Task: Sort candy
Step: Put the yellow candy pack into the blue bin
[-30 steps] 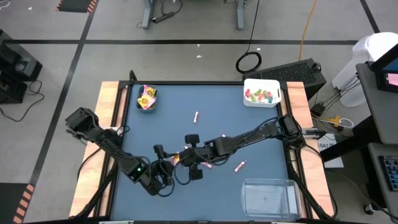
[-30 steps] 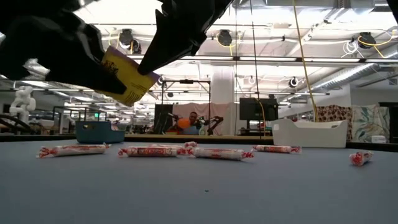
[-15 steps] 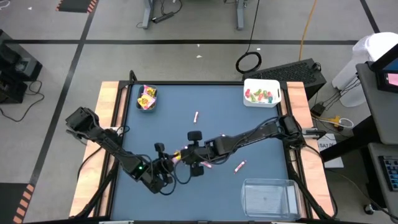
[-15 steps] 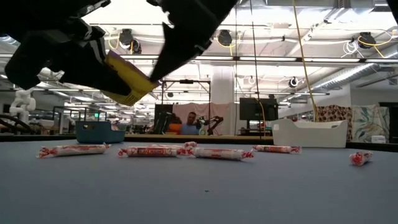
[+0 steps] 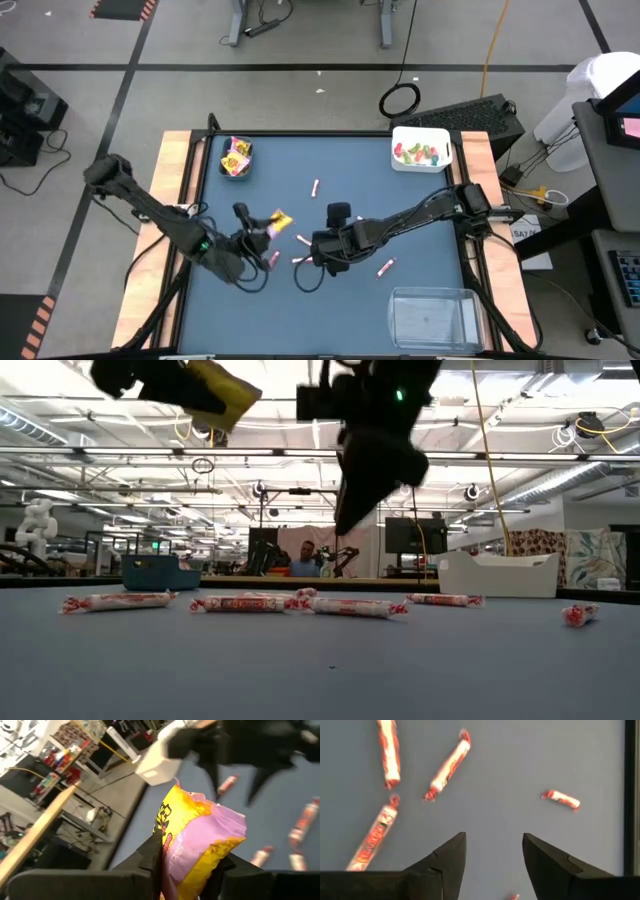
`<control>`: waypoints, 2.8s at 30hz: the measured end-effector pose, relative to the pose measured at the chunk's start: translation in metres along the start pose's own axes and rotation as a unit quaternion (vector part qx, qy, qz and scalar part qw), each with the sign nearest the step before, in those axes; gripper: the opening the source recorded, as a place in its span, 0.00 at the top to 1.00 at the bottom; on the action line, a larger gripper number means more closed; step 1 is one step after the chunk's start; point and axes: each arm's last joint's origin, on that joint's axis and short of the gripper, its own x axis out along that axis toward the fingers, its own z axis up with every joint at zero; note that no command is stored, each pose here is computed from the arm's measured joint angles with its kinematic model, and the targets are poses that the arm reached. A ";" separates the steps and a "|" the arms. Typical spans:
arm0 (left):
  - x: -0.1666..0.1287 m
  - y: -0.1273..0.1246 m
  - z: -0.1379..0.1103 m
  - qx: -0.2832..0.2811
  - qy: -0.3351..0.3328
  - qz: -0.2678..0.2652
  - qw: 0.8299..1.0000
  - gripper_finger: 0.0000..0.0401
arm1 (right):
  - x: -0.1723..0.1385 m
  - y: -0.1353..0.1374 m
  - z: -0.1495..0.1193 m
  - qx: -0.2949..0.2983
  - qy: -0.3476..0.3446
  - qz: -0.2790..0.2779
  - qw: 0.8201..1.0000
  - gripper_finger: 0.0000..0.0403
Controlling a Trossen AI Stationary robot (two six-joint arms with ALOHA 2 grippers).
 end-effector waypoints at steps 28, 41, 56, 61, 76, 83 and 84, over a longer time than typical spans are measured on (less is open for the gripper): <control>0.033 0.136 -0.003 -0.388 -0.005 0.041 0.921 0.77 | -0.033 -0.044 -0.140 0.198 -0.373 -0.007 0.907 0.59; 0.032 0.137 0.008 -0.464 -0.054 0.027 0.884 0.77 | -0.024 -0.040 -0.141 0.148 -0.426 0.051 0.891 0.59; 0.032 0.137 0.010 -0.467 -0.059 0.001 0.882 0.77 | -0.026 -0.040 -0.140 0.179 -0.433 0.064 0.881 0.59; 0.032 0.137 0.010 -0.466 -0.059 0.001 0.883 0.77 | -0.027 -0.041 -0.139 0.178 -0.440 0.062 0.878 0.59; 0.032 0.136 0.010 -0.242 -0.056 0.015 0.969 0.77 | -0.026 -0.040 -0.140 0.189 -0.432 0.072 0.879 0.59; 0.032 0.137 0.009 0.063 -0.046 0.036 0.996 0.77 | -0.025 -0.040 -0.140 0.177 -0.431 0.067 0.882 0.59; 0.033 0.138 0.009 0.105 -0.041 0.042 0.993 0.77 | -0.025 -0.040 -0.140 0.177 -0.430 0.067 0.883 0.59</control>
